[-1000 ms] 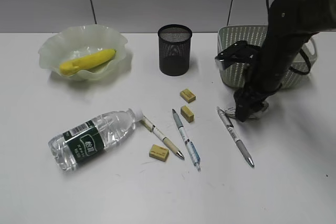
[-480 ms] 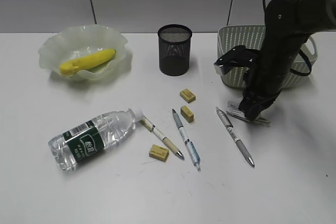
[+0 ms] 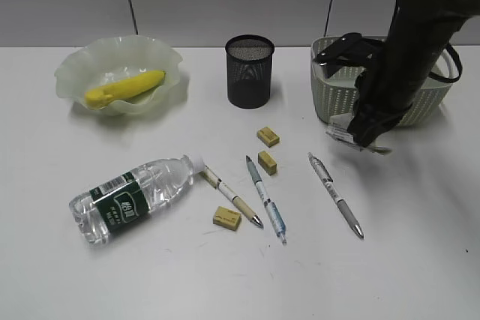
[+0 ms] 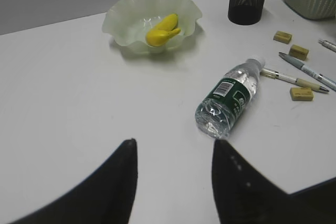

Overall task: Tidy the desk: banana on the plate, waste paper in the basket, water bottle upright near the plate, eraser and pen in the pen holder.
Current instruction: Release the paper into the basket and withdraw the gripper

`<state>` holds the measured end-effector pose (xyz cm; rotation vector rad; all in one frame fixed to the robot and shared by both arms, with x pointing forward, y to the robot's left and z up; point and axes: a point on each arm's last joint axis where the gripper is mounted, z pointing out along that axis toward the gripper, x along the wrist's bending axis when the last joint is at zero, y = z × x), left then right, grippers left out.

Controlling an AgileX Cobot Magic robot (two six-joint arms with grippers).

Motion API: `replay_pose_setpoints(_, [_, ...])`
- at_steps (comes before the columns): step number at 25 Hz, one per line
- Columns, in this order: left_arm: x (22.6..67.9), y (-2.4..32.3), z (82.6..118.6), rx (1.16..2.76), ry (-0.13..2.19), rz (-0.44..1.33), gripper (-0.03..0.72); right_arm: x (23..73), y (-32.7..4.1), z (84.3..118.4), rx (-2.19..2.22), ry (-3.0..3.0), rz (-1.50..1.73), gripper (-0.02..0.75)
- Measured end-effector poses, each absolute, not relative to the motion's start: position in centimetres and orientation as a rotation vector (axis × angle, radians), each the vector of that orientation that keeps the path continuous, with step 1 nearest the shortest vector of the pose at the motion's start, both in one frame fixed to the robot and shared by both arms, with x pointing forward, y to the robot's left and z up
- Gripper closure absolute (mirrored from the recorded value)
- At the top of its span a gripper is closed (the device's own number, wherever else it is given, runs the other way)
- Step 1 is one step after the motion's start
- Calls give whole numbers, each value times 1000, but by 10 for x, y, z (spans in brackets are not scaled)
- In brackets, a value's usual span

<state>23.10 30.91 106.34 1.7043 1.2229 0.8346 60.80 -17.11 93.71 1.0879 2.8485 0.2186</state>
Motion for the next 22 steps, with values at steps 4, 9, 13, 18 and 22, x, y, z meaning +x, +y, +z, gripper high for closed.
replay_pose_setpoints(4, [231,309,1063,1704,1222,835,338,602,-173,950,1088,2860,211,726])
replay_pose_setpoints(9, [231,309,1063,1704,1222,835,338,594,-175,986,1061,2810,284,726])
replay_pose_setpoints(13, [231,309,1063,1704,1222,835,338,587,-177,1027,996,2684,415,726])
replay_pose_setpoints(18, [231,309,1063,1704,1222,835,338,597,-178,1048,939,2488,564,726])
replay_pose_setpoints(22, [231,309,1063,1704,1222,835,338,617,-183,1041,953,2365,625,726])
